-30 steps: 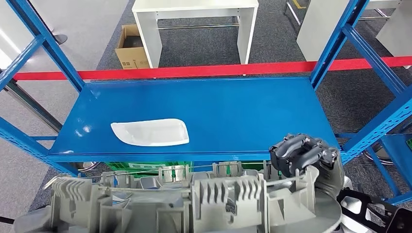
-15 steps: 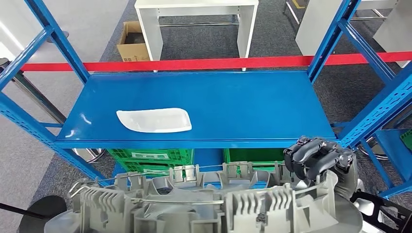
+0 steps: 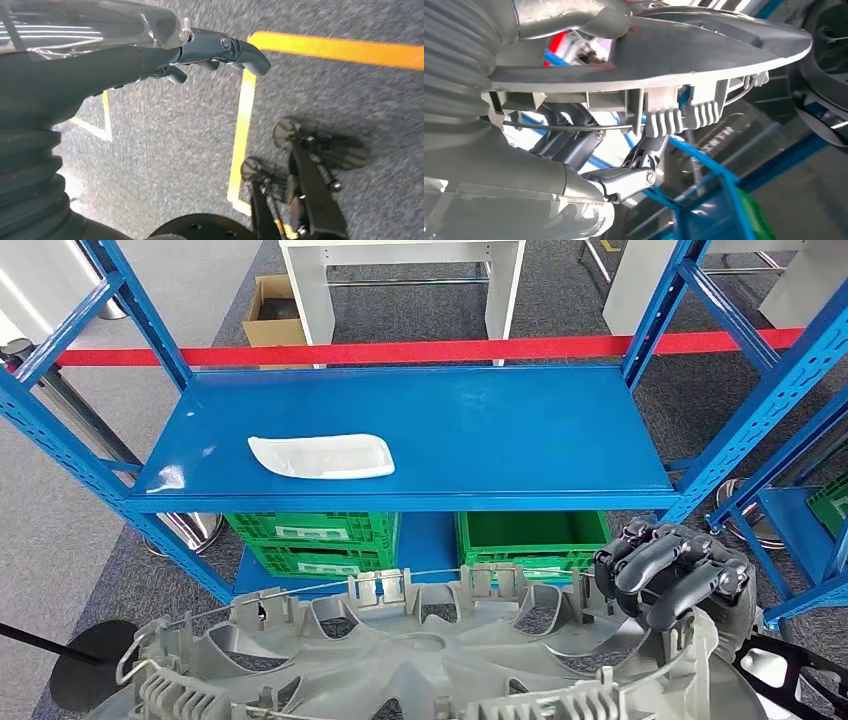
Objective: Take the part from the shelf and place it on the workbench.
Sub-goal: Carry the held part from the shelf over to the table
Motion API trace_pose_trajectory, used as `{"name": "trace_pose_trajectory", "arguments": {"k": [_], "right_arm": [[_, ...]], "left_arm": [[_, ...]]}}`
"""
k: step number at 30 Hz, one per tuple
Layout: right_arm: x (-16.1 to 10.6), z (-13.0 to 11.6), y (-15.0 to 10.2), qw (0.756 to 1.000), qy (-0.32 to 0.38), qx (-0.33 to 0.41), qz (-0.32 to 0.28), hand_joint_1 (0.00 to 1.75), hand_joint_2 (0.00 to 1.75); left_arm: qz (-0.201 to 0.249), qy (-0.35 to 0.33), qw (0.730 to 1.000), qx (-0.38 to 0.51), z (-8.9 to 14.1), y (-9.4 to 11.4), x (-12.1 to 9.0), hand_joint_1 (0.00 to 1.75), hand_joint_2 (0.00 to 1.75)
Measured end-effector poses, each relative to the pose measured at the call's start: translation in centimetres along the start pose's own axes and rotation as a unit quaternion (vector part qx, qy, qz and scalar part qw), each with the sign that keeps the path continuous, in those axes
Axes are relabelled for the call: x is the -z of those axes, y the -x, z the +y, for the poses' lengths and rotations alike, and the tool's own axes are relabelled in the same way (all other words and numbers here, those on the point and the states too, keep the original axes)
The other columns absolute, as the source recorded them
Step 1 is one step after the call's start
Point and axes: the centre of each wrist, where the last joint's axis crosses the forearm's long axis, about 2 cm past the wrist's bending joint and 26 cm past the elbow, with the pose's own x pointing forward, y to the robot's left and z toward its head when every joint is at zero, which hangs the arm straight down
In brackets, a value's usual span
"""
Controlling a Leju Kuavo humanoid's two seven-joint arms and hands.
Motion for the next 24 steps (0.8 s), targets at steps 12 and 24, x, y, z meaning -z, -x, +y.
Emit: {"name": "trace_pose_trajectory", "arguments": {"k": [12,24], "right_arm": [[0.2,0.6,0.5,1.000,-0.001,0.017,-0.009,1.75,1.75],[-0.2,1.7,0.9,1.000,0.025,0.015,-0.003,1.75,1.75]], "left_arm": [[-0.002,-0.003,1.000,0.011,0.8,0.0,0.0,0.00,1.75],[0.009,-0.011,1.000,0.025,1.5,0.1,0.0,0.00,1.75]]}}
